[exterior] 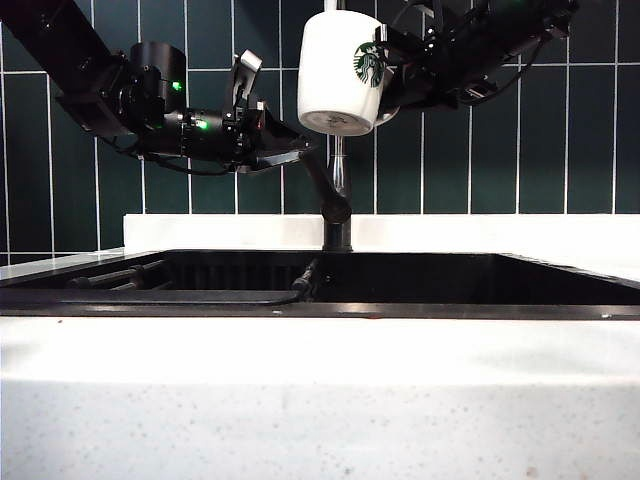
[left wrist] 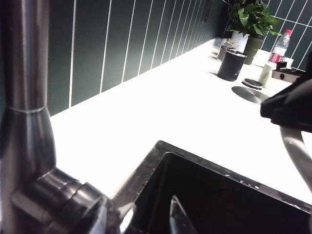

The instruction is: Pick up the mug next to the sink, go to the faucet to get some water, pour the water into the sink, and finally put the mug back to its place.

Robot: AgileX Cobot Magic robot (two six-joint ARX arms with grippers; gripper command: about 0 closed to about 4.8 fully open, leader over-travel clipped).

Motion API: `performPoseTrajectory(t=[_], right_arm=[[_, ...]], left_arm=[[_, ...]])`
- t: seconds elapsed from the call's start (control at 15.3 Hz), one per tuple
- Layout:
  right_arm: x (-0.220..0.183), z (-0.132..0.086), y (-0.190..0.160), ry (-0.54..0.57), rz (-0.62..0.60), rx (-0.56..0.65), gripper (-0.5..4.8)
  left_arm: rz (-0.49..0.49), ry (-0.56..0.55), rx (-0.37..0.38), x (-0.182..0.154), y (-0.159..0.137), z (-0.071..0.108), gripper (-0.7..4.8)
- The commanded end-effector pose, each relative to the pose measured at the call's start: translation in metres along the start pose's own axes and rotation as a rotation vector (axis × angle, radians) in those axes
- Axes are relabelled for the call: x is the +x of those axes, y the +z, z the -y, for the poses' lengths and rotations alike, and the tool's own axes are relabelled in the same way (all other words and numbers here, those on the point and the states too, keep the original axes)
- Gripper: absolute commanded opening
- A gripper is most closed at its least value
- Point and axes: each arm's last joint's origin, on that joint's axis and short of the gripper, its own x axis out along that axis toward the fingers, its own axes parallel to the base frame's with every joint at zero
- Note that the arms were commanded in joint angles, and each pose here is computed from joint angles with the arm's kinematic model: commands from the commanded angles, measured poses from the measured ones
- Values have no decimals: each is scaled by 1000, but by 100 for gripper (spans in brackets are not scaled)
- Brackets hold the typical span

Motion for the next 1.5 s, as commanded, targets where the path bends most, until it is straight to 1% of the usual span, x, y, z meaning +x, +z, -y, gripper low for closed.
performPoseTrajectory(t=[0.07, 0.13, 0.2, 0.26, 0.46, 0.59, 0.65, 1.24, 1.3, 1.5], right_arm=[[-4, -3, 14, 16, 80, -27, -1], [-3, -3, 13, 15, 74, -35, -1], [-3, -3, 13, 15, 74, -35, -1], [-4, -3, 13, 14, 77, -39, -1], [-4, -3, 13, 13, 77, -66, -1], [-3, -3, 13, 8, 77, -102, -1], [-3, -3, 13, 7, 77, -110, -1], [-3, -3, 14, 7, 84, -124, -1], [-4, -3, 14, 8, 80, -123, -1], [-4, -3, 13, 7, 78, -122, -1]], left_arm=[[19, 133, 37, 2, 3, -1, 161], [22, 167, 40, 2, 3, -2, 161], [22, 175, 52, 2, 3, -3, 161], [17, 176, 58, 2, 3, -3, 161], [7, 177, 45, 2, 2, -3, 161], [-9, 177, 67, 2, 0, -3, 161], [-12, 178, 63, 2, -1, -3, 161], [-15, 178, 64, 2, -1, -3, 161], [-17, 181, 94, 2, -1, -3, 161], [-15, 286, 104, 1, -1, -6, 161]])
